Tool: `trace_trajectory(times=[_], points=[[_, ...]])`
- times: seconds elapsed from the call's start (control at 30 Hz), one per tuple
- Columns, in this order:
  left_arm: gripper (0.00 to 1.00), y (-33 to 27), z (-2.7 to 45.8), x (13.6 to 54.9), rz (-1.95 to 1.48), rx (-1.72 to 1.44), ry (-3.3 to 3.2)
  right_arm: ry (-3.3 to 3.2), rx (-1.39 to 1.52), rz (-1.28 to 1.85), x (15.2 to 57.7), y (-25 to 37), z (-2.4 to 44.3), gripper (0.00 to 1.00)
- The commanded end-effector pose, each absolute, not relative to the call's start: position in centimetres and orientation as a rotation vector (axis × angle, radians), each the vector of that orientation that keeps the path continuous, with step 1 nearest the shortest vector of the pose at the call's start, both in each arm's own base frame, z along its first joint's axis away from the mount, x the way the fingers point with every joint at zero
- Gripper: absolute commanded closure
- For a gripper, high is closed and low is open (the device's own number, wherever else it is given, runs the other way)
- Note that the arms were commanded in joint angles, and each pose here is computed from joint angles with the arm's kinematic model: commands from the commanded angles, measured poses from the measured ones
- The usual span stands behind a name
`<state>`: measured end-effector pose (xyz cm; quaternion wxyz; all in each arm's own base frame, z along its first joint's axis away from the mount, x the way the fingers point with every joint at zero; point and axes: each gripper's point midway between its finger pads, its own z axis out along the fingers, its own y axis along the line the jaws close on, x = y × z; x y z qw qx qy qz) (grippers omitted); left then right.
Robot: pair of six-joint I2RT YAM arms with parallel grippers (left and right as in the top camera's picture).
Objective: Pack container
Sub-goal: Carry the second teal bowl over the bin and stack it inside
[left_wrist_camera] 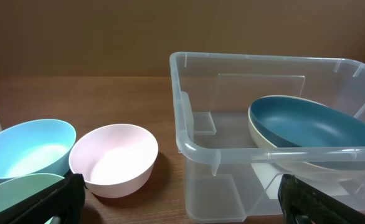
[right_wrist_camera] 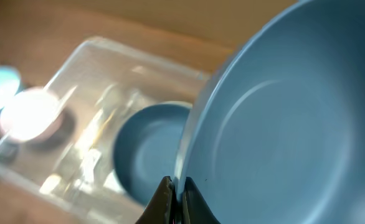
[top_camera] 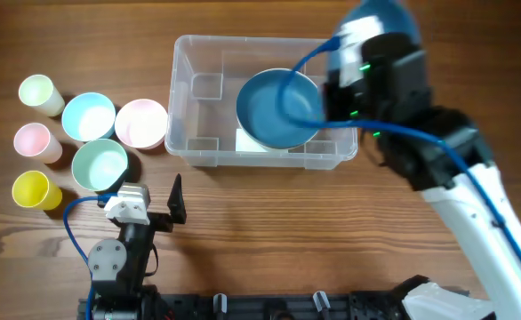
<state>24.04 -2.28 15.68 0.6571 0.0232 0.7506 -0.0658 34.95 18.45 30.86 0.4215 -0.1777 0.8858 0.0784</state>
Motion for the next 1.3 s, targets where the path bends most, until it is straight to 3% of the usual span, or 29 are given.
trace_trajectory(times=[0.0, 0.37, 0.9, 0.93, 0.97, 1.03, 1.1, 1.2, 1.27], points=[[0.00, -2.5, 15.5, 24.0, -0.143, 0.072, 1.697, 2.252, -0.584, 0.143, 35.7, 22.1, 27.5, 0.96], [0.00, -2.5, 15.5, 24.0, -0.143, 0.072, 1.697, 2.467, -0.684, 0.165, 38.8, 27.4, 14.7, 0.96], [0.00, -2.5, 15.5, 24.0, -0.143, 0.072, 1.697, 2.485, -0.722, 0.279, 38.2, 29.1, 13.0, 0.96], [0.00, -2.5, 15.5, 24.0, -0.143, 0.072, 1.697, 2.488, -0.721, 0.278, 38.2, 29.0, 12.9, 0.91], [0.00, -2.5, 15.5, 24.0, -0.144, 0.072, 1.697, 2.490, -0.720, 0.278, 38.2, 29.0, 12.8, 0.76], [0.00, -2.5, 15.5, 24.0, -0.143, 0.072, 1.697, 2.489, -0.717, 0.280, 38.2, 29.1, 12.8, 0.55], [0.00, -2.5, 15.5, 24.0, -0.143, 0.072, 1.697, 2.489, -0.694, 0.289, 38.3, 29.2, 12.9, 0.46], [0.00, -2.5, 15.5, 24.0, -0.143, 0.072, 1.697, 2.484, -0.689, 0.319, 38.3, 29.5, 13.1, 0.45], [0.00, -2.5, 15.5, 24.0, -0.144, 0.072, 1.697, 2.479, -0.704, 0.371, 38.0, 30.2, 13.2, 0.58]])
